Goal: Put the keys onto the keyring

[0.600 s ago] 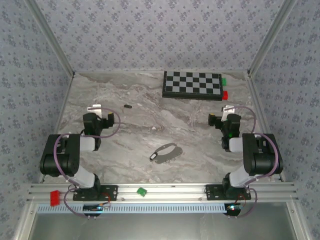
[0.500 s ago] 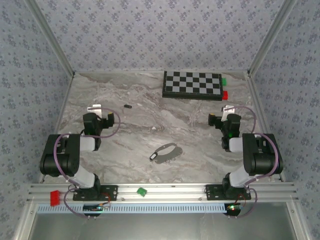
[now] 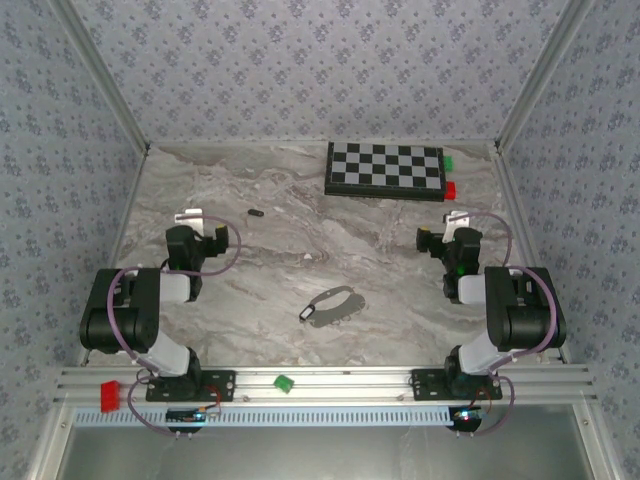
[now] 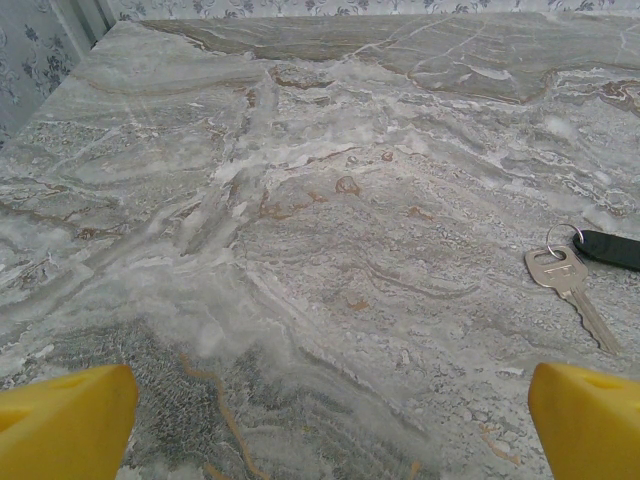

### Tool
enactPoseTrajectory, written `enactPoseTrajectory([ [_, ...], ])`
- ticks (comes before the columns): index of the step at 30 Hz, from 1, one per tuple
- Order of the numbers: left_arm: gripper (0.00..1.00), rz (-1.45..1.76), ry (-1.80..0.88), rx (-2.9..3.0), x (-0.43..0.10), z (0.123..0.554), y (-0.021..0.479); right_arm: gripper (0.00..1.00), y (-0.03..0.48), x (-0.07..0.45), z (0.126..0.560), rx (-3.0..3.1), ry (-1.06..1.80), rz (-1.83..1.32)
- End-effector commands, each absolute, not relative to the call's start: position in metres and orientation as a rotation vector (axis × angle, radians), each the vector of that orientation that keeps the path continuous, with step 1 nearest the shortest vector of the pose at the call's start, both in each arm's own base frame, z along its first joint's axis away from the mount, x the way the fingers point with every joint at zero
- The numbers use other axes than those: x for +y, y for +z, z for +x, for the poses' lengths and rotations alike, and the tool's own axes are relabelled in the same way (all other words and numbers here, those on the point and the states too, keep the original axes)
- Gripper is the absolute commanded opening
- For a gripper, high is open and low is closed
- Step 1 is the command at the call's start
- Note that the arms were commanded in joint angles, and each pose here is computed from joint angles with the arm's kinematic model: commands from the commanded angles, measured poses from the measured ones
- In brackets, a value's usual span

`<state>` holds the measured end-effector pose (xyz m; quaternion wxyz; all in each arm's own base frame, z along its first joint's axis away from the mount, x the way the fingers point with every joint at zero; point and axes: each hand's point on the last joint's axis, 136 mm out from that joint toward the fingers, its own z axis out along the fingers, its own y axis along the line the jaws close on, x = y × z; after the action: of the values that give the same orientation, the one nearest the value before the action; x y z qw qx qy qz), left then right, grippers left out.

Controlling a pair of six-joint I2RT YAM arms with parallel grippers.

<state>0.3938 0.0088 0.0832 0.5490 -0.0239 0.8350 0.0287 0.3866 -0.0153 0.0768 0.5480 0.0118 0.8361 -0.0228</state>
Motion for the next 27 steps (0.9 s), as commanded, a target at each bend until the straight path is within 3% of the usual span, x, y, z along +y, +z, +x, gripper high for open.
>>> enactPoseTrajectory([
  [1, 1.0, -0.042, 0.059, 1.955, 0.008, 0.397, 0.089, 1.0, 0.085, -0.015, 0.392, 1.96, -0.053, 0.012],
  [18, 1.0, -0.11, 0.066, 1.964, 0.02, 0.398, 0.092, 1.0, 0.087, -0.02, 0.391, 1.946, -0.106, 0.04],
  [27, 1.0, -0.506, 0.289, 2.004, 0.074, 0.387, 0.171, 0.99, 0.149, -0.039, 0.371, 1.891, -0.216, 0.252],
])
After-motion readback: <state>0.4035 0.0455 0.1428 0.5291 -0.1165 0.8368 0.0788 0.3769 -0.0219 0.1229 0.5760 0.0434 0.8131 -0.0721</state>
